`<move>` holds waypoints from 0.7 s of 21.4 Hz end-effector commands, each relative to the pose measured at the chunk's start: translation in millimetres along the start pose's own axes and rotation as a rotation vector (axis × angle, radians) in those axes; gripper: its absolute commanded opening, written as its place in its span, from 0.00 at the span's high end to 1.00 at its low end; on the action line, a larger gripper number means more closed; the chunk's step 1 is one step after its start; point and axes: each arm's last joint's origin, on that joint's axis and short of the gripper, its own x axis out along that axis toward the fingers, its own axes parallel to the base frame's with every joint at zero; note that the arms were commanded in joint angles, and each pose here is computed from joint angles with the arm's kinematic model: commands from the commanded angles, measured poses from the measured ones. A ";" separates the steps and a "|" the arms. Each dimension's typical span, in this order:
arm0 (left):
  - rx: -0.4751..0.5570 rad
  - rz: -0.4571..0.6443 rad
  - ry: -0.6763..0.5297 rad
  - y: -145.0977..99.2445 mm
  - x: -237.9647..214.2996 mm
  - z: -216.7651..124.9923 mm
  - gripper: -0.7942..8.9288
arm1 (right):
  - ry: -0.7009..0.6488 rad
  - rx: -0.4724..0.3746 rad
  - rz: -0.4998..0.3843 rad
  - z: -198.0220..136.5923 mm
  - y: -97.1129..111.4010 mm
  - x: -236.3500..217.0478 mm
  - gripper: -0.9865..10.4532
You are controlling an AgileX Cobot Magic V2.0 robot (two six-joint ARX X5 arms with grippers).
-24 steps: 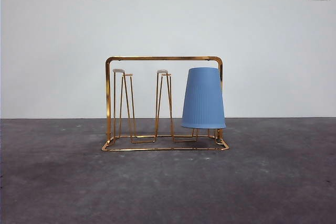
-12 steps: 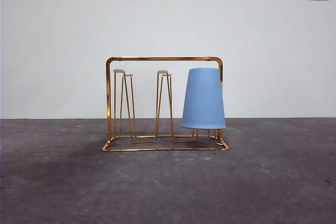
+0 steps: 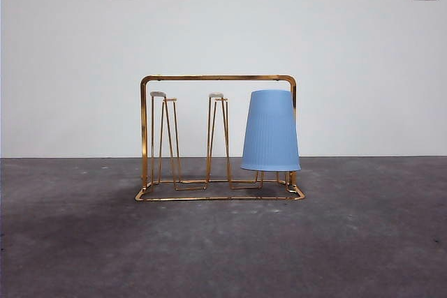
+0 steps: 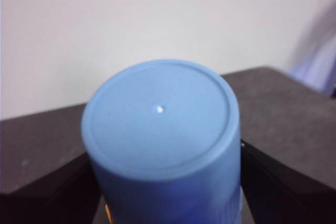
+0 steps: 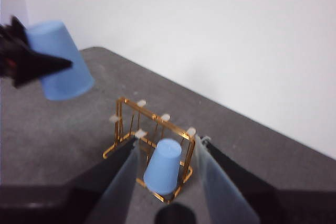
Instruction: Pick up cup 1,put cup 1 in the cup rack,pick up cup 2,put cup 2 in the cup rack
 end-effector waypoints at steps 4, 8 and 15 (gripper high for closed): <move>0.041 0.052 0.024 -2.0 33.9 -18.5 0.92 | 0.092 0.033 0.006 -9.9 1.6 0.5 0.75; 0.048 0.091 0.034 -0.1 57.4 -25.8 0.92 | 0.142 0.034 0.012 -14.8 2.2 0.0 0.75; 0.051 0.121 0.086 10.5 87.5 -40.0 0.92 | 0.194 0.037 0.018 -19.8 2.8 -0.9 0.75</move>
